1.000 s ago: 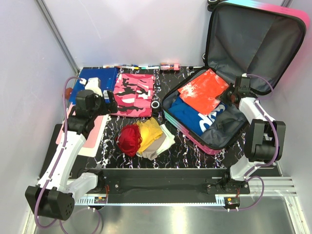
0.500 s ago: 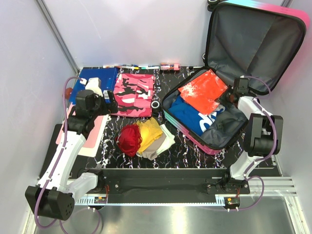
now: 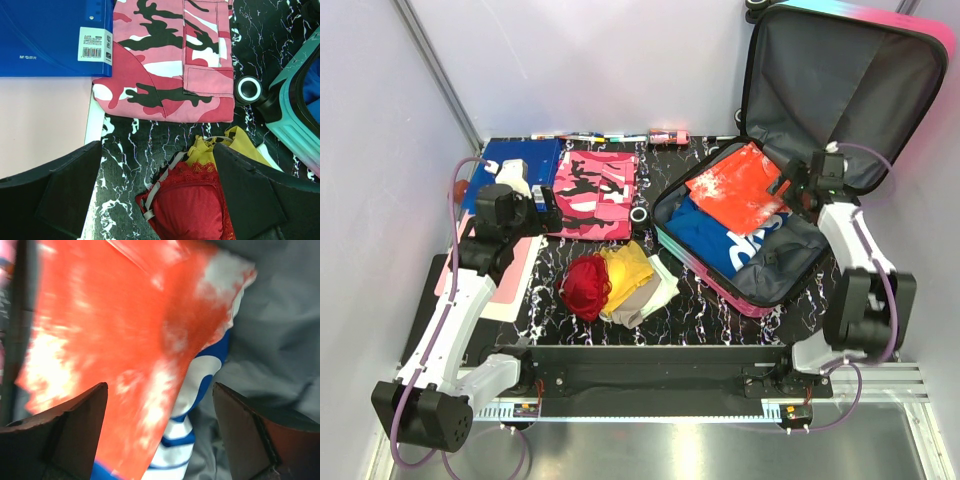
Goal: Pack the luggage
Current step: Place the clothes in the luggage.
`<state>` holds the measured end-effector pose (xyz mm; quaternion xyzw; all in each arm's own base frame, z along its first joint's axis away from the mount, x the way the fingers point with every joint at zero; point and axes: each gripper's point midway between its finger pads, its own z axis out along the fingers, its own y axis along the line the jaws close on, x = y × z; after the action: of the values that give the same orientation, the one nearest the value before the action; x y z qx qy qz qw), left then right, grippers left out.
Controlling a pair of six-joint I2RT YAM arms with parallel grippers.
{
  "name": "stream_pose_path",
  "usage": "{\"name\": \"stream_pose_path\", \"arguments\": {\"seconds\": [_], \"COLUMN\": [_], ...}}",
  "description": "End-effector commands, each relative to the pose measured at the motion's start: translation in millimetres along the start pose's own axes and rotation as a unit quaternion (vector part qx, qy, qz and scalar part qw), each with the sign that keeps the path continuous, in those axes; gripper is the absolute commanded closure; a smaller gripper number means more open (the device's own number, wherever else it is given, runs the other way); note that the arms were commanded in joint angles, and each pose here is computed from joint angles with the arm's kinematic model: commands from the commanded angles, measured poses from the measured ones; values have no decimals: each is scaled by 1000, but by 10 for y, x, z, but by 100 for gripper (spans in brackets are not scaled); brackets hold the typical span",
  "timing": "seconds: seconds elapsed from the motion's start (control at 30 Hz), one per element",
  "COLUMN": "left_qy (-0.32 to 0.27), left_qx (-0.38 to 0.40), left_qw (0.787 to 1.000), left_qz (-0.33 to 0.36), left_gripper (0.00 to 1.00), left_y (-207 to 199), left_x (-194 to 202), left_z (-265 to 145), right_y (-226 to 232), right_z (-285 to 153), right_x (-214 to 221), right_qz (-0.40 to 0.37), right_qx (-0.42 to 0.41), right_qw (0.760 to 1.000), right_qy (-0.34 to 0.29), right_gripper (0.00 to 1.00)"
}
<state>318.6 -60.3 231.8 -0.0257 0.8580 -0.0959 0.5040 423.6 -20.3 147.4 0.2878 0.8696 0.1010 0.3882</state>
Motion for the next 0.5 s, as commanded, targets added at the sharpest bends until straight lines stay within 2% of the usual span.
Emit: {"name": "stream_pose_path", "arguments": {"seconds": [0.0, 0.17, 0.27, 0.47], "left_qy": [-20, -16, -16, -17], "left_qx": [20, 21, 21, 16], "left_qw": [1000, 1000, 1000, 1000], "left_qz": [-4, -5, -7, -9], "left_gripper": [1, 1, 1, 1], "left_y": [-92, -96, -98, -83], "left_x": [-123, -107, -110, -110], "left_z": [-23, -5, -3, -4], "right_y": [297, 732, 847, 696], "right_z": [-594, -670, -432, 125], "right_x": [-494, -356, -169, 225], "right_qz": [-18, -29, -30, -12], "right_qx": [-43, -138, -168, -148], "right_qw": [995, 988, 985, 987], "right_qy": [-89, -63, -19, 61], "right_gripper": [11, 12, 12, 13]}}
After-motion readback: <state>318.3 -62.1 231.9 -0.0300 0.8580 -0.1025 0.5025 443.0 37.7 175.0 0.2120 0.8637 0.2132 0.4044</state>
